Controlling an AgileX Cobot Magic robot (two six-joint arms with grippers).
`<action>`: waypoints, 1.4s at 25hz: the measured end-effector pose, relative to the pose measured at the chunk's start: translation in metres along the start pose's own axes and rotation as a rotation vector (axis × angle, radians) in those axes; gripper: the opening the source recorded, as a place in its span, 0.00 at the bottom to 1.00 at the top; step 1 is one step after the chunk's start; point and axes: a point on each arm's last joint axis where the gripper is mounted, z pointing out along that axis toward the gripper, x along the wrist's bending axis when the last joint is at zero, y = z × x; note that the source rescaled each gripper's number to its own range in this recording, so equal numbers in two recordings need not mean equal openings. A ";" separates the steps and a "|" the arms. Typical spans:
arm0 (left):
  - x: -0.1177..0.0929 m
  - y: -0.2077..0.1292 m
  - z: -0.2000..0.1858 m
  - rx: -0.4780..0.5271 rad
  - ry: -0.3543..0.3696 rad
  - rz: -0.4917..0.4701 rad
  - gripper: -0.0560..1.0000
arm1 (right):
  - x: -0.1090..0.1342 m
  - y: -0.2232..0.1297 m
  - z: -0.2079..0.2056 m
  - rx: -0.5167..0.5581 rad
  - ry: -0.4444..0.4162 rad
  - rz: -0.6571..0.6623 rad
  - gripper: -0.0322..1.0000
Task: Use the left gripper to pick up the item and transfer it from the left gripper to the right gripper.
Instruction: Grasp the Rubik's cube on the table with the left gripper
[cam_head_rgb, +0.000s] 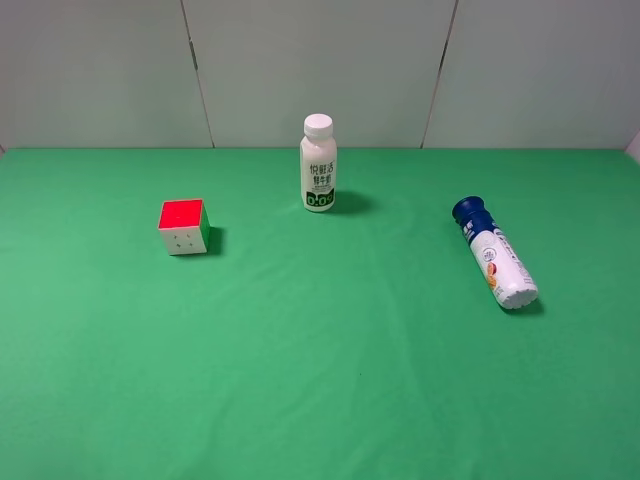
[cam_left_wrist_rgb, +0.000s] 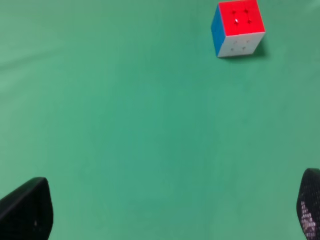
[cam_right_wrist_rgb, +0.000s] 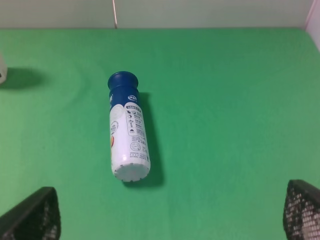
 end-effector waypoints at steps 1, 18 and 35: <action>-0.001 0.008 0.003 0.022 -0.005 -0.011 1.00 | 0.000 0.000 0.000 0.000 0.000 0.000 1.00; -0.014 0.103 0.109 0.377 -0.019 -0.089 1.00 | 0.000 0.000 0.000 0.000 0.000 0.000 1.00; -0.073 0.129 0.231 0.547 0.062 -0.093 1.00 | 0.000 0.000 0.000 0.000 0.000 0.000 1.00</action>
